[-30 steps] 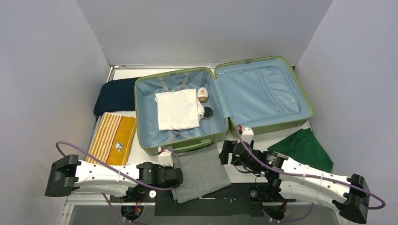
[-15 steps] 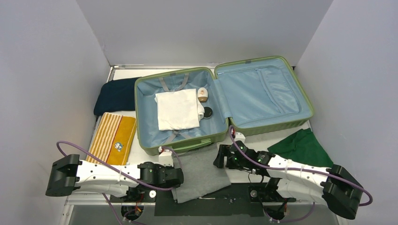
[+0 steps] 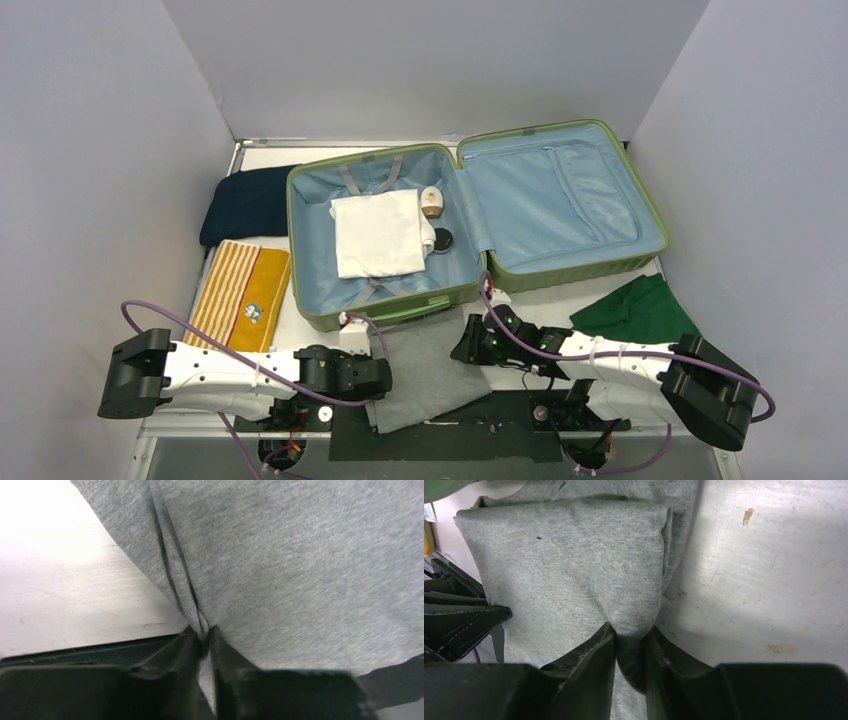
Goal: Pack the luggage
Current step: Pick up the clothes from the corner of the board.
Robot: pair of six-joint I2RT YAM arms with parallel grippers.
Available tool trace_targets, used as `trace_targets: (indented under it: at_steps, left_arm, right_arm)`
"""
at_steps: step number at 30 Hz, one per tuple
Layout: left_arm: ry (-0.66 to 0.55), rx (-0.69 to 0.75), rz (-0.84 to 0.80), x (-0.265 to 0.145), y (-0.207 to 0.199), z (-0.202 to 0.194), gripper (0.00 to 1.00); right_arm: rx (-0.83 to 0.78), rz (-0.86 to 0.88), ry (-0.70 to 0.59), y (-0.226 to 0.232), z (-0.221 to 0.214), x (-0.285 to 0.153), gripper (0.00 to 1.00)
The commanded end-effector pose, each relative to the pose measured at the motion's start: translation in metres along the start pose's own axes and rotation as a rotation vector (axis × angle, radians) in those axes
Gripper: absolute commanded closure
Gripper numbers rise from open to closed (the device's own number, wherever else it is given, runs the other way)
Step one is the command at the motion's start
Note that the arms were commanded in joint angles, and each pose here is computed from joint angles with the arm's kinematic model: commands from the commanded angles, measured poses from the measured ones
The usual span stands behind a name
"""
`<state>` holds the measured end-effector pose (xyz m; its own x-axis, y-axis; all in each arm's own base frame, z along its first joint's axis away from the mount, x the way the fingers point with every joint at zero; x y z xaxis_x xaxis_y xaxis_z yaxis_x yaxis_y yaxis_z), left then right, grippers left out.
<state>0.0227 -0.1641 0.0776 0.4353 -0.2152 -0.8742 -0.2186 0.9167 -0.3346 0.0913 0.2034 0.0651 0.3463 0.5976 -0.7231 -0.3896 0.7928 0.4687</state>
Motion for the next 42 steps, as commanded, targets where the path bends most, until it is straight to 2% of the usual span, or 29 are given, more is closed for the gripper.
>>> trace_targets:
  at_steps: [1,2,4,6,9,11,14,15,17,19,21,23,29,33,36,42]
  left_arm:
    - [-0.063,0.042,0.034,-0.006,0.000,0.010,0.71]
    - [-0.064,0.042,0.028,-0.007,-0.002,0.011,0.63]
    - [-0.061,0.035,0.013,-0.011,-0.006,0.011,0.39]
    - [-0.059,0.022,-0.004,-0.012,-0.008,0.012,0.31]
    - [-0.052,0.010,-0.008,-0.009,-0.007,0.010,0.27]
    - [-0.049,0.001,-0.024,-0.004,-0.009,0.007,0.26]
    - [-0.040,-0.007,-0.053,0.000,-0.016,0.004,0.25]
    - [-0.038,-0.008,-0.060,0.002,-0.018,0.003,0.25]
    - [-0.036,-0.008,-0.073,0.005,-0.023,0.001,0.25]
    - [-0.032,-0.006,-0.073,0.010,-0.026,-0.001,0.25]
    - [-0.027,0.002,-0.056,0.014,-0.026,-0.004,0.28]
    - [-0.021,0.005,-0.042,0.018,-0.024,-0.007,0.35]
    - [-0.001,0.000,-0.046,0.027,-0.017,-0.012,0.81]
    - [-0.017,0.010,-0.053,0.022,-0.018,-0.008,1.00]
    - [-0.031,0.023,-0.068,0.011,-0.024,-0.002,1.00]
    - [-0.043,0.041,-0.138,-0.026,-0.040,0.014,1.00]
  right_arm:
    - [-0.003,-0.124,0.166,-0.029,-0.041,-0.009,0.77]
    - [-0.001,-0.129,0.156,-0.029,-0.040,-0.012,0.79]
    - [0.004,-0.136,0.138,-0.030,-0.039,-0.015,0.81]
    - [0.010,-0.144,0.124,-0.032,-0.039,-0.018,0.83]
    - [0.031,-0.138,0.111,-0.033,-0.040,-0.020,0.83]
    - [0.044,-0.136,0.101,-0.032,-0.041,-0.021,0.78]
    - [0.058,-0.158,0.080,-0.033,-0.038,-0.023,0.51]
    - [0.061,-0.164,0.074,-0.032,-0.037,-0.023,0.45]
    - [0.059,-0.166,0.073,-0.032,-0.036,-0.023,0.43]
    - [0.055,-0.167,0.094,-0.032,-0.039,-0.020,0.45]
    - [0.047,-0.167,0.118,-0.032,-0.043,-0.017,0.49]
    - [0.039,-0.161,0.136,-0.030,-0.046,-0.015,0.54]
    - [0.036,-0.123,0.149,-0.023,-0.051,-0.010,0.73]
    - [0.026,-0.097,0.116,-0.014,-0.042,-0.014,0.87]
    - [-0.005,-0.089,0.076,-0.003,-0.028,-0.023,1.00]
    - [-0.068,-0.050,-0.025,0.024,0.009,-0.057,1.00]
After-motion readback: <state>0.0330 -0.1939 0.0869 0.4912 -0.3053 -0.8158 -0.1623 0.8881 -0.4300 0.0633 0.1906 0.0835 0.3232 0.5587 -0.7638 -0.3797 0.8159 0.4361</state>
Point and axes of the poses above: each gripper's point midway between its finger pads, its own x axis out along the fingers, its own y axis along the line the jaws close on, z = x × y, the point moved 7 cm from there along -x, back along the fingers, and after that the axes turned 15 degrees about -x, right-handed, at the moved point
